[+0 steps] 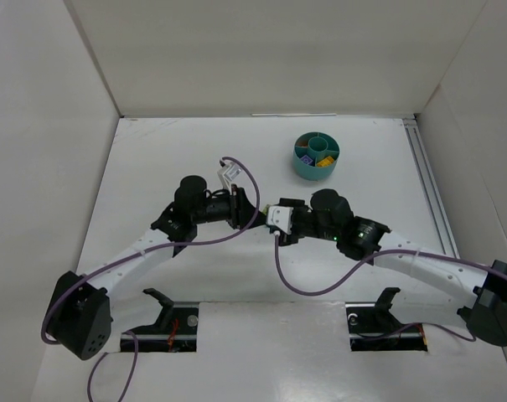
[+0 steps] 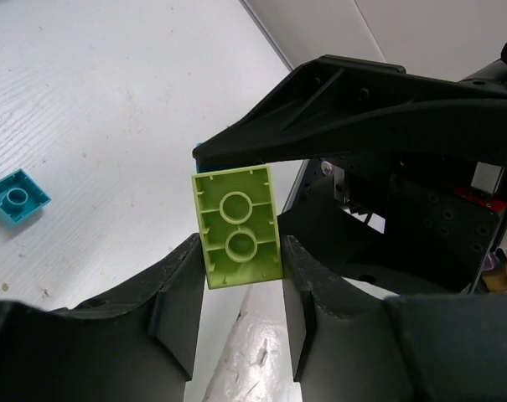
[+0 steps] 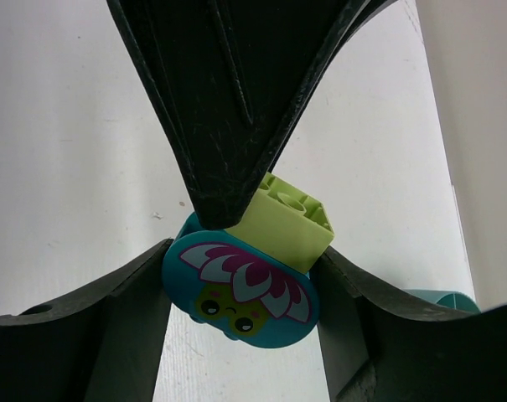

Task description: Sort the legos into containers by color

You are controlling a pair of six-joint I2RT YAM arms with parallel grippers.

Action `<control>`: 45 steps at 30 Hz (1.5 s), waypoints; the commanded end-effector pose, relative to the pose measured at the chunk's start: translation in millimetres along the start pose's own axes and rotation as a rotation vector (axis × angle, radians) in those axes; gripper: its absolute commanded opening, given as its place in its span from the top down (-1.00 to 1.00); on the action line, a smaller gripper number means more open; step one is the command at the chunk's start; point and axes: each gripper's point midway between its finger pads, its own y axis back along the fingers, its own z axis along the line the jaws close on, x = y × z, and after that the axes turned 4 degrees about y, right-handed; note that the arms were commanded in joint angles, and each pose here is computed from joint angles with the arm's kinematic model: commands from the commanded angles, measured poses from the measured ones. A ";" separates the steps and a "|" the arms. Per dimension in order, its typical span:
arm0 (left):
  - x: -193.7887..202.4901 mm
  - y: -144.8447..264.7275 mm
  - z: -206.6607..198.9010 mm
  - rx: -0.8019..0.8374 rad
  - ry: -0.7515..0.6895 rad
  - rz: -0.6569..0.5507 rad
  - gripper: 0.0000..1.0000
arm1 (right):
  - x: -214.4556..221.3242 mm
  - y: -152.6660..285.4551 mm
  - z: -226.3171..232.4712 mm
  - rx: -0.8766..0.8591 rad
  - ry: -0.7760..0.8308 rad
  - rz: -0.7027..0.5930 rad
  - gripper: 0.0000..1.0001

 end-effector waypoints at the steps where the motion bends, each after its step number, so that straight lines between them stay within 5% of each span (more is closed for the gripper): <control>1: -32.3 6.3 -23.6 0.031 -0.096 -0.095 1.00 | 3.5 3.0 -6.1 0.034 -0.042 0.021 0.35; 9: -90.3 29.2 8.1 -0.147 -0.109 -0.268 1.00 | 45.7 24.1 -2.8 0.106 -0.170 0.154 0.35; 19: -143.8 18.0 29.3 -0.221 -0.136 -0.312 1.00 | 117.3 55.4 -40.2 0.275 -0.363 0.368 0.35; 24: -183.0 -28.0 65.5 -0.362 -0.172 -0.316 1.00 | 181.0 128.5 -74.2 0.561 -0.608 0.650 0.35; 25: -202.3 -39.8 47.2 -0.324 -0.219 -0.334 1.00 | 185.8 141.4 -76.2 0.599 -0.655 0.675 0.35; 33: -257.7 -127.2 64.8 -0.227 -0.252 -0.363 1.00 | 211.1 214.6 -88.7 0.799 -0.749 0.754 0.32; 38: -258.3 -189.7 94.6 -0.293 -0.276 -0.338 0.96 | 213.8 221.2 -90.7 0.795 -0.759 0.733 0.32; 45: -274.4 -226.5 95.2 -0.308 -0.362 -0.476 0.84 | 222.3 218.5 -91.9 0.774 -0.765 0.734 0.32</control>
